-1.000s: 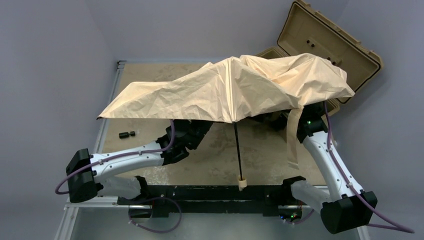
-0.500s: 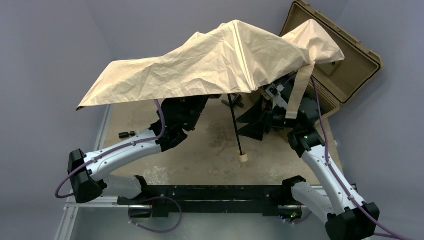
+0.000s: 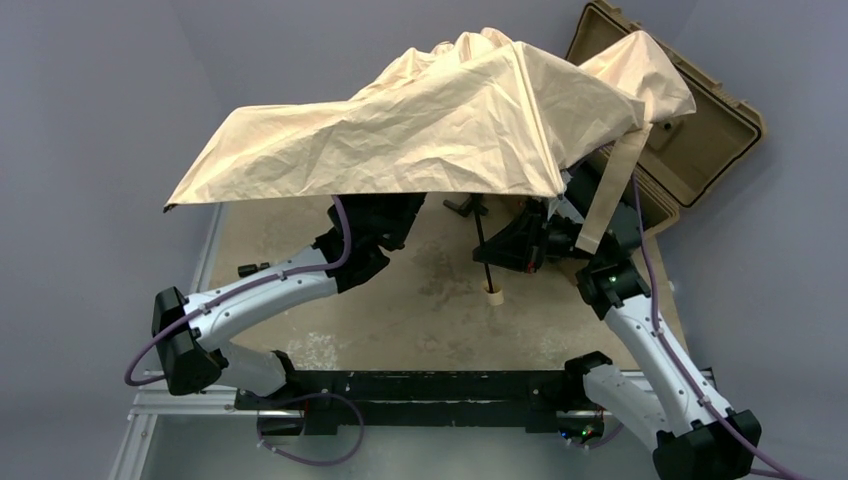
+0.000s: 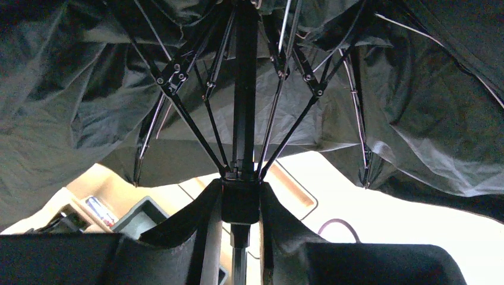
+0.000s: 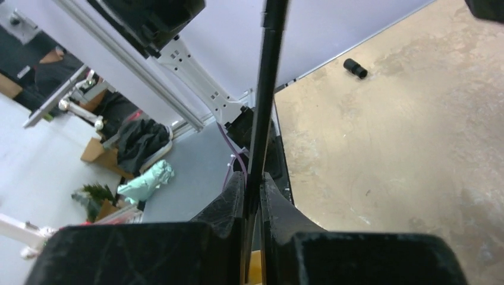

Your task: Put away the umbrella

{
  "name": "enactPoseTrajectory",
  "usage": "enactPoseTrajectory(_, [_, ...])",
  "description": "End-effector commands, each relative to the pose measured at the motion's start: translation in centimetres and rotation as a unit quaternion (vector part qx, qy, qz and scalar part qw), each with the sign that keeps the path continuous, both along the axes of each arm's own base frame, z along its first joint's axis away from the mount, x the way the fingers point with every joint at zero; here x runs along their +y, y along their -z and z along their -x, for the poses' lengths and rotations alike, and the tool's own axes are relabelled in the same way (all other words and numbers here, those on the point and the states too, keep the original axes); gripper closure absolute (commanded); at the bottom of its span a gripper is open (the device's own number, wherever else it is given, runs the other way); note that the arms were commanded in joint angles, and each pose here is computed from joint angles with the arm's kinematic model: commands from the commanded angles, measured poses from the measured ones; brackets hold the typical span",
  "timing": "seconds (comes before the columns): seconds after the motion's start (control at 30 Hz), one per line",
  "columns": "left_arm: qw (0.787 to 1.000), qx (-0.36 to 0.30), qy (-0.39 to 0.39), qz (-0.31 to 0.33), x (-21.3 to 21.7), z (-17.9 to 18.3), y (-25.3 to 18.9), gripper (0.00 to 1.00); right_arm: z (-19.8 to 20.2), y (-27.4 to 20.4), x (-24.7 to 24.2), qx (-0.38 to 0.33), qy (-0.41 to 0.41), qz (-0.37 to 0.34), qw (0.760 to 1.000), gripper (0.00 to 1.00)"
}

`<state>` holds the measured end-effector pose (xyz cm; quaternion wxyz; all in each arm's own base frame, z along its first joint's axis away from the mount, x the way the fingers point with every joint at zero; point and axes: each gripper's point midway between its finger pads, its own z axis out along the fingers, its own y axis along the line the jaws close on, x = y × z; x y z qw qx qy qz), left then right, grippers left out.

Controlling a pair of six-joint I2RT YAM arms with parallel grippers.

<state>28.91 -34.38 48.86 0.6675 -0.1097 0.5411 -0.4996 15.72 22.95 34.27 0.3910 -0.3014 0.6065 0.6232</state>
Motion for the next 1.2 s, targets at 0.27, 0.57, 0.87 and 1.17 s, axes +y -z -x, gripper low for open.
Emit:
enactPoseTrajectory(0.27, [0.979,0.039,0.197,-0.035,-2.4,6.3,4.7,1.0,-5.8,-5.0,0.3,-0.076,0.046,0.031,0.996,1.0])
enactPoseTrajectory(0.57, [0.947,0.107,0.296,-0.056,-7.6,10.2,13.7,1.0,-6.7,-5.7,0.7,-0.066,0.042,0.019,0.997,1.0])
enactPoseTrajectory(0.87, [0.942,0.136,0.304,-0.032,-9.4,11.4,16.3,1.0,-8.9,-5.7,-0.7,-0.053,0.096,0.012,0.994,1.0])
enactPoseTrajectory(1.17, [0.949,0.109,0.289,-0.065,-5.0,11.9,15.3,0.37,-8.4,-2.8,-0.9,-0.057,0.095,0.039,0.993,1.0])
